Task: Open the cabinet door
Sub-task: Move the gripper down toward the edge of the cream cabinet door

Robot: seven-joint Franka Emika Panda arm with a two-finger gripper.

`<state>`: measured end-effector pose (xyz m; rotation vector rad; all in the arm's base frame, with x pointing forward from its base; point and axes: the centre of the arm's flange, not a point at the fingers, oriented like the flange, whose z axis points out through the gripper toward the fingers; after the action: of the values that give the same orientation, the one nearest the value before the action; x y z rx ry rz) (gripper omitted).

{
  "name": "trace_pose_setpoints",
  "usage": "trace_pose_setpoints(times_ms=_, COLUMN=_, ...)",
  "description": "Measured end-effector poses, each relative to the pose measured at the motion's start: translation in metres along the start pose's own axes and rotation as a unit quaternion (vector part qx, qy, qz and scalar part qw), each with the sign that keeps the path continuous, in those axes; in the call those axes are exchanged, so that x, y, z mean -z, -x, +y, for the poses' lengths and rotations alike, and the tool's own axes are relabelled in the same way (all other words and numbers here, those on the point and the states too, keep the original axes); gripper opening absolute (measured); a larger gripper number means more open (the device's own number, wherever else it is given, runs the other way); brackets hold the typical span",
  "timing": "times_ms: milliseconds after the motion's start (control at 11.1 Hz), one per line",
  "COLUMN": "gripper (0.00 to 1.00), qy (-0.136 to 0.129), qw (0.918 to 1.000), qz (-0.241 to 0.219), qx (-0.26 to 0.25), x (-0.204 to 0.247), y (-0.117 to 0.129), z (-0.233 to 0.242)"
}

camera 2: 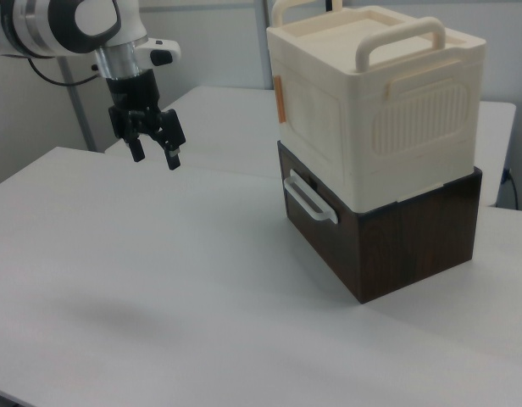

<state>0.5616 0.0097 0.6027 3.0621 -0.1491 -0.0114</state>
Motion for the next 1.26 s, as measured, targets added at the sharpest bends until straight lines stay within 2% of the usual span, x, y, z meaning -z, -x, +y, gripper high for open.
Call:
trace_pose_setpoints(times_ms=812, gripper=1.00, qy=0.004, qw=0.9995, qz=-0.027, qx=-0.018, x=-0.009, y=-0.001, z=0.010)
trace_pose_setpoints(times_ms=993, gripper=1.00, qy=0.004, qw=0.9968, qz=-0.010, qx=-0.080, x=0.002, y=-0.017, z=0.009)
trace_pose_setpoints(times_ms=1263, gripper=1.00, qy=-0.010, qw=0.9786, qz=0.053, qx=-0.199, x=0.017, y=-0.053, z=0.012)
